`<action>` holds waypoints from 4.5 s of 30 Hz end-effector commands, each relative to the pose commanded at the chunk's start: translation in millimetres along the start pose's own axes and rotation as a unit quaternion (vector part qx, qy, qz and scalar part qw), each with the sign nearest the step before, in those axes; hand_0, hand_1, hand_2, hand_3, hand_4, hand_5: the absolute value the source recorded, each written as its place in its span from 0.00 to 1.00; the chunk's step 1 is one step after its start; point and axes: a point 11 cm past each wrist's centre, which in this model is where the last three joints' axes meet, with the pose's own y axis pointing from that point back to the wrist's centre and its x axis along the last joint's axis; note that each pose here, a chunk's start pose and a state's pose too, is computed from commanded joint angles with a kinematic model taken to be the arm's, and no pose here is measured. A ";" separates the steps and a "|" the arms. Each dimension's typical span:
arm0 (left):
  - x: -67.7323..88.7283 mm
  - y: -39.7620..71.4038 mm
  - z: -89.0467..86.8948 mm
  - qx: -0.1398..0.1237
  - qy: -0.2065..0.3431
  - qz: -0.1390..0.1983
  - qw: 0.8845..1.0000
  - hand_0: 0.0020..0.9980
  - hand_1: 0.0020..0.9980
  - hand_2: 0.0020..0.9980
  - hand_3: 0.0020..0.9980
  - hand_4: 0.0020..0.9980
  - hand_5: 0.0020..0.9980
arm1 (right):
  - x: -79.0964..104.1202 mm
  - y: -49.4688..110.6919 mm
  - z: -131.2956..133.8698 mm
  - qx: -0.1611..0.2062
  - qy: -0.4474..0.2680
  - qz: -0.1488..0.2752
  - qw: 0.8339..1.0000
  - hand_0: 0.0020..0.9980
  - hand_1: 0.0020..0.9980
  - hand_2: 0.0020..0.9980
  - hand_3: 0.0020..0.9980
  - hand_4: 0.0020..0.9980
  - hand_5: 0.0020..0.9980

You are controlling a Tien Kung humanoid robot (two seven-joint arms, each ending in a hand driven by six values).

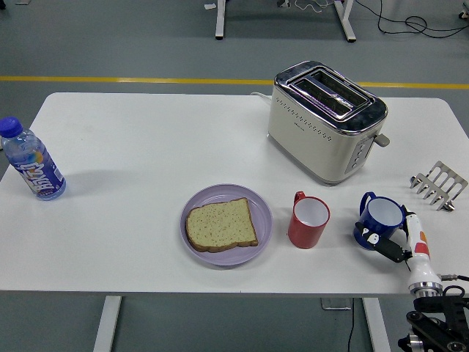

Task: Pick up the cup,pour liquid into bread,place the cup on the desk

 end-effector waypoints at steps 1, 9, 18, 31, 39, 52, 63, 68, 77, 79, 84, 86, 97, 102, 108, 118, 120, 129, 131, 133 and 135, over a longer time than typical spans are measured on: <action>0.0 0.0 -0.1 0.000 0.000 0.000 1.000 0.68 0.68 0.70 0.54 0.25 1.00 | 0.0 0.1 0.1 0.000 0.001 0.000 1.000 0.33 0.28 0.44 0.45 0.74 0.12; 0.0 -0.1 -1.7 0.001 -0.001 0.000 1.000 0.68 0.68 0.70 0.54 0.25 1.00 | -1.4 2.1 3.4 -0.008 0.012 -0.010 1.000 0.44 0.34 0.48 0.49 0.78 0.14; -0.5 0.0 -0.1 -0.001 0.003 -0.001 1.000 0.68 0.68 0.70 0.54 0.25 1.00 | -0.7 1.1 2.3 -0.007 0.011 -0.009 1.000 0.53 0.40 0.52 0.54 0.83 0.16; -0.7 0.1 0.5 -0.002 0.005 -0.001 1.000 0.68 0.68 0.70 0.54 0.25 1.00 | 0.3 0.4 2.2 -0.007 0.014 -0.009 1.000 0.64 0.49 0.60 0.66 0.93 0.20; -0.7 0.1 1.1 -0.002 0.006 -0.001 1.000 0.68 0.68 0.70 0.54 0.25 1.00 | 1.2 -0.2 1.7 -0.007 0.014 -0.008 1.000 0.74 0.60 0.72 0.78 0.93 0.20; -1.1 0.2 1.8 -0.003 0.006 -0.002 1.000 0.68 0.68 0.70 0.54 0.25 1.00 | 3.4 0.0 2.4 -0.008 0.014 -0.006 1.000 0.83 0.73 0.88 0.89 0.95 0.19; -1.3 0.3 2.8 -0.004 0.007 -0.003 1.000 0.68 0.68 0.70 0.54 0.25 1.00 | 6.8 -1.0 2.2 -0.006 0.012 0.002 1.000 0.93 0.82 0.95 1.00 0.98 0.17; -1.4 0.4 3.3 -0.005 0.006 -0.003 1.000 0.68 0.68 0.70 0.54 0.25 1.00 | 7.5 -0.9 1.5 -0.005 0.016 0.001 1.000 0.95 0.84 0.96 1.00 1.00 0.15; -1.1 0.3 2.9 -0.003 0.004 -0.002 1.000 0.68 0.68 0.70 0.54 0.25 1.00 | 9.1 0.0 -2.0 -0.001 0.033 -0.008 0.999 0.96 0.86 0.97 1.00 1.00 0.12; -1.0 0.3 3.0 -0.003 0.004 -0.002 1.000 0.68 0.68 0.70 0.54 0.25 1.00 | 9.5 0.0 -2.4 -0.001 0.035 -0.009 0.999 0.96 0.86 0.97 1.00 1.00 0.12; -0.9 0.3 3.0 -0.003 0.002 -0.002 1.000 0.68 0.68 0.70 0.54 0.25 1.00 | 11.8 0.8 -3.4 0.000 0.034 -0.006 0.999 0.97 0.87 0.98 1.00 1.00 0.08; -0.8 0.3 2.9 -0.003 0.002 -0.001 1.000 0.68 0.68 0.70 0.54 0.25 1.00 | 13.2 1.3 -4.6 0.001 0.033 -0.004 0.999 0.97 0.87 0.98 1.00 1.00 0.08; -0.4 0.1 0.9 0.000 -0.002 -0.001 1.000 0.68 0.68 0.70 0.54 0.25 1.00 | 16.8 1.0 -15.6 0.015 0.024 -0.001 1.000 0.98 0.87 0.98 1.00 1.00 0.08; -0.5 0.1 -0.1 0.000 -0.003 -0.001 1.000 0.68 0.68 0.70 0.54 0.25 1.00 | 16.4 2.2 -18.3 0.018 0.023 -0.004 1.000 0.98 0.87 0.98 1.00 1.00 0.08; -0.8 0.1 0.5 -0.001 -0.001 -0.002 1.000 0.68 0.68 0.70 0.54 0.25 1.00 | 17.5 3.1 -26.3 0.029 0.020 -0.004 0.999 0.99 0.87 0.98 1.00 1.00 0.09; -1.2 0.2 2.3 -0.003 0.003 -0.003 1.000 0.68 0.68 0.70 0.54 0.25 1.00 | 28.5 1.1 -52.3 0.064 0.019 0.009 0.998 0.99 0.87 0.98 1.00 1.00 0.09; -0.8 0.2 2.9 -0.004 0.003 -0.003 1.000 0.68 0.68 0.70 0.54 0.25 1.00 | 31.0 1.8 -59.6 0.075 0.016 0.011 0.997 0.99 0.87 0.98 1.00 1.00 0.09; -0.1 0.4 5.9 -0.007 0.005 -0.002 1.000 0.68 0.68 0.70 0.54 0.25 1.00 | 36.4 15.4 -109.5 0.138 -0.064 0.024 0.988 0.98 0.86 0.97 1.00 1.00 0.09; 0.0 0.4 6.6 -0.008 0.004 -0.002 1.000 0.68 0.68 0.70 0.54 0.25 1.00 | 39.9 16.3 -122.0 0.151 -0.085 0.030 0.984 0.98 0.86 0.97 1.00 1.00 0.09; 0.0 0.4 6.7 -0.008 0.005 -0.002 1.000 0.68 0.68 0.70 0.54 0.25 1.00 | 44.1 16.7 -129.7 0.159 -0.103 0.037 0.981 0.98 0.86 0.97 1.00 1.00 0.09; 0.0 0.4 6.7 -0.008 0.005 -0.002 1.000 0.68 0.68 0.70 0.54 0.25 1.00 | 46.7 16.9 -134.3 0.163 -0.114 0.041 0.979 0.98 0.86 0.96 1.00 1.00 0.09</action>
